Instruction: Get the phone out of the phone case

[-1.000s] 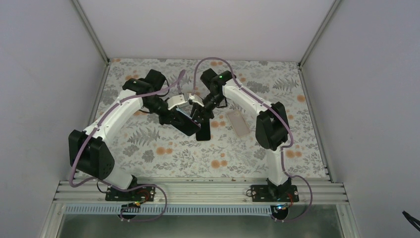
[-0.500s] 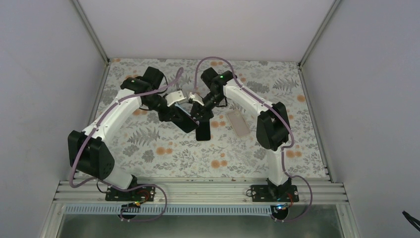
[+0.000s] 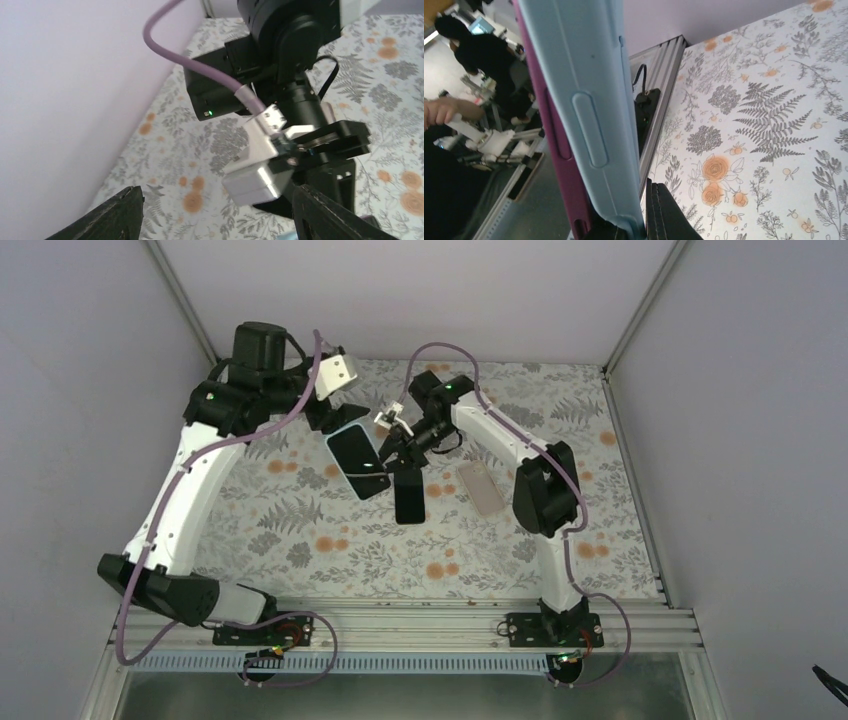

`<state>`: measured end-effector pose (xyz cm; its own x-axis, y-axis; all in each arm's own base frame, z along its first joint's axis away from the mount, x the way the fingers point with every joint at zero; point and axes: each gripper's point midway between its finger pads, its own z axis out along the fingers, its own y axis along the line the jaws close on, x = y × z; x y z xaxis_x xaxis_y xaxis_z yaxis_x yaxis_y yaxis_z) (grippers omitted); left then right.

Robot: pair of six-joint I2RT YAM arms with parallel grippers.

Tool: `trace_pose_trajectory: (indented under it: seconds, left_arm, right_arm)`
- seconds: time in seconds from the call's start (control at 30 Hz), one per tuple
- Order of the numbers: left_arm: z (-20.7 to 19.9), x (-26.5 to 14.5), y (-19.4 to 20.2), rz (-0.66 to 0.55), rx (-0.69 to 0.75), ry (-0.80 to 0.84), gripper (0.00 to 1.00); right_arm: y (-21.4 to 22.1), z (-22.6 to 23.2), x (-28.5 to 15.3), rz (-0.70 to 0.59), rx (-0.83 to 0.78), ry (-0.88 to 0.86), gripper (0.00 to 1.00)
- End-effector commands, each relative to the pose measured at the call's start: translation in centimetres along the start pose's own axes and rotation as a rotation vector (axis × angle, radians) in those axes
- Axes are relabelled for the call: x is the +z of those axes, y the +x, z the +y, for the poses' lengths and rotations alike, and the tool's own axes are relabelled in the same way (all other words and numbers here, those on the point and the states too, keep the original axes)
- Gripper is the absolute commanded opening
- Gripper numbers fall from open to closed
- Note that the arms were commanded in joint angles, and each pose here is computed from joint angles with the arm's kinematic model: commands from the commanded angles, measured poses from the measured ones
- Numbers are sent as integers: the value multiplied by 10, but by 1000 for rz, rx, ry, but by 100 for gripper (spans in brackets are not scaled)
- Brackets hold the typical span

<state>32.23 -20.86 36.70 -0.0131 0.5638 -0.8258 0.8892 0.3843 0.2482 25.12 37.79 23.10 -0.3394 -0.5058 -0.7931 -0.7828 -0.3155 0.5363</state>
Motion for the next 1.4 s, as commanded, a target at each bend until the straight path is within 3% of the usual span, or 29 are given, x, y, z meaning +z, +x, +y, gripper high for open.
trace_pose_trajectory:
  seconds: [0.0, 0.2, 0.33, 0.47, 0.57, 0.9, 1.07, 1.37]
  left_arm:
    - [12, -19, -18, -42, 4, -101, 74]
    - [18, -40, -43, -102, 70, -294, 73]
    - [8, -6, -30, -37, 143, -367, 73]
    - [9, 49, 11, 94, 218, -450, 70]
    - [5, 79, 13, 77, 314, -517, 68]
    - [-17, 160, -8, -34, 415, -549, 81]
    - [-18, 192, -2, -9, 375, -515, 84]
    - [-9, 204, 16, 19, 347, -574, 83]
  right_arm:
    - [-23, -15, -27, -162, 83, -58, 3]
    - [-16, -62, -71, -276, 270, -26, 3]
    - [-16, -78, -119, -382, 365, -51, 3]
    - [-8, -98, -156, -431, 448, 13, 3]
    - [-12, -114, -172, -454, 497, 77, 3]
    - [3, -144, -178, -479, 597, 156, 3]
    - [4, -146, -180, -483, 605, 165, 3]
    - [3, -142, -183, -488, 607, 160, 3]
